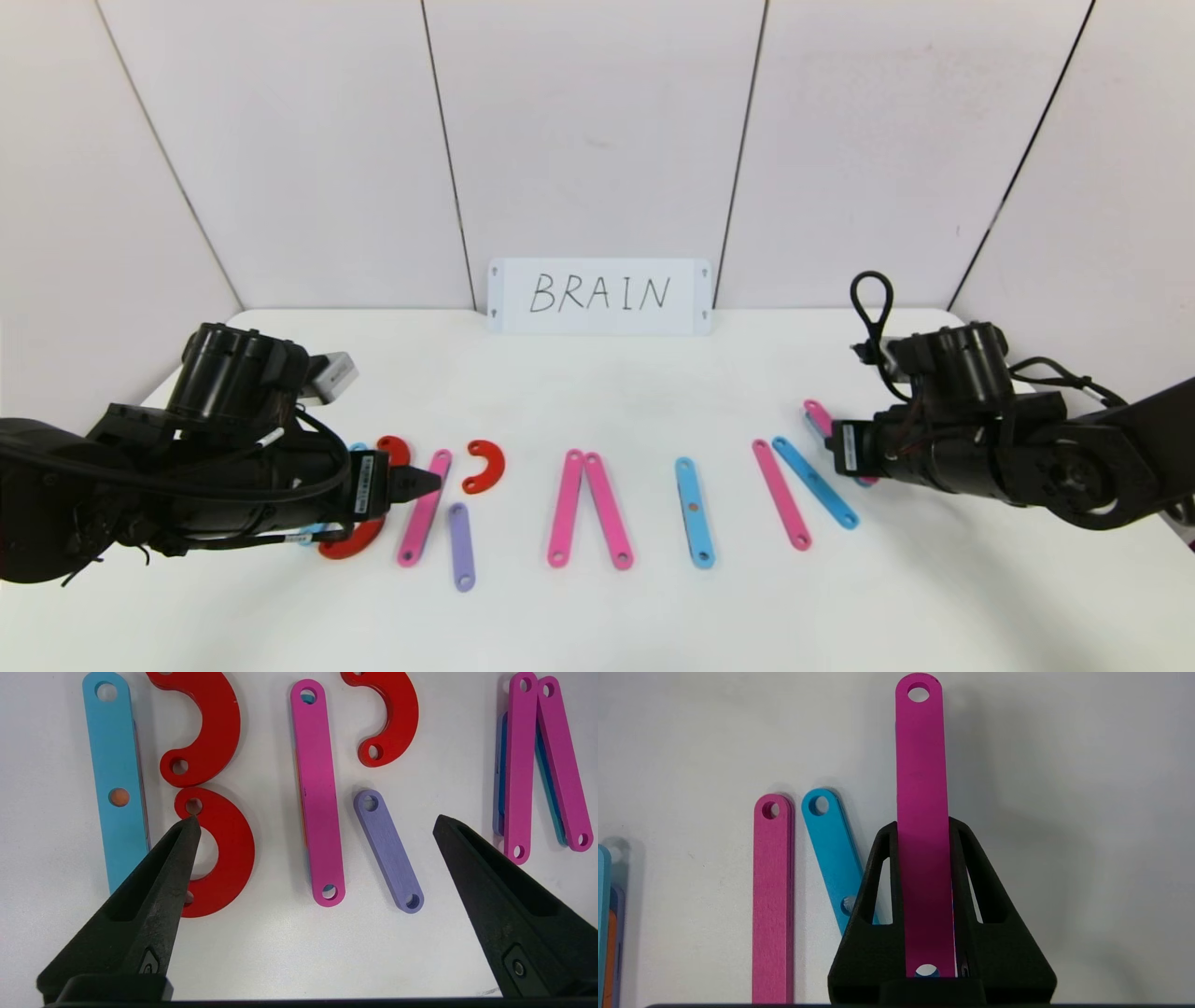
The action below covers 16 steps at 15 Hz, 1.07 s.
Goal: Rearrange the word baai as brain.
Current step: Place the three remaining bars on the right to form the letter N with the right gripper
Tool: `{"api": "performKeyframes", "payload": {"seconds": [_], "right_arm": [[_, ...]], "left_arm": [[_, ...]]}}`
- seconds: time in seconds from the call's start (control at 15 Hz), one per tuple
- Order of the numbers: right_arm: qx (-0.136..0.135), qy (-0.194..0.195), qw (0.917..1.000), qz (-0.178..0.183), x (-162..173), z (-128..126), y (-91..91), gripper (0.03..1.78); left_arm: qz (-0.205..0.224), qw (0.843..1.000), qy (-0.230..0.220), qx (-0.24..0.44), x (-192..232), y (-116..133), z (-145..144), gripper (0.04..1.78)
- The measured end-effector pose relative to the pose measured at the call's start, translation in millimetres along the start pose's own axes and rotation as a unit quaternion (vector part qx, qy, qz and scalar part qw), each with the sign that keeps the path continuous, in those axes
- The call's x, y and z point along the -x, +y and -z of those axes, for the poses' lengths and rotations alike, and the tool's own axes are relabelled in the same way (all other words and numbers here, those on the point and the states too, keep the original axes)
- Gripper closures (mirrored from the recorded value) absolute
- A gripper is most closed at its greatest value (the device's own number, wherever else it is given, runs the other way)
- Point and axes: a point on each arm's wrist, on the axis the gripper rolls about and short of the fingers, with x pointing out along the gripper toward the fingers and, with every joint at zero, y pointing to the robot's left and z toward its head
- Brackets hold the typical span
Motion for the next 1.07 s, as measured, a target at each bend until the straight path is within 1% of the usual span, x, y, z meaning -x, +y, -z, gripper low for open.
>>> {"api": "performKeyframes", "payload": {"seconds": [0.07,0.2,0.27,0.4,0.8,0.93,1.0,1.07], "right_arm": [[-0.003,-0.008,0.9999,0.008,1.0,3.5,-1.5,1.51],[-0.007,-0.022,0.9997,0.012,2.1,8.9,-2.9,1.51],[-0.011,-0.018,0.9997,0.014,2.3,13.5,-3.3,1.51],[-0.03,-0.012,0.9994,0.013,3.4,18.5,-2.3,1.51],[-0.031,-0.001,0.9994,0.012,4.0,25.7,-1.6,1.5],[-0.031,0.001,0.9994,0.013,4.7,26.8,-2.1,1.42],[-0.033,0.001,0.9994,0.014,5.1,26.9,-2.6,1.35],[-0.038,0.001,0.9992,0.014,5.2,27.1,-2.8,1.24]], "left_arm": [[0.0,1.0,0.0,0.0,0.0,-0.1,0.0,0.08],[0.0,1.0,0.0,0.0,0.0,-0.1,0.0,0.08],[0.0,1.0,0.0,0.0,0.0,0.0,0.0,0.08],[0.001,1.0,0.0,0.0,0.0,-0.1,0.0,0.08],[0.001,1.0,0.0,0.0,-0.1,-0.1,0.1,0.08],[0.001,1.0,0.0,0.0,-0.1,-0.2,-0.1,0.08],[0.001,1.0,0.0,0.0,-0.1,-0.1,-0.1,0.08],[0.001,1.0,0.0,0.0,-0.1,-0.1,-0.1,0.08]]}}
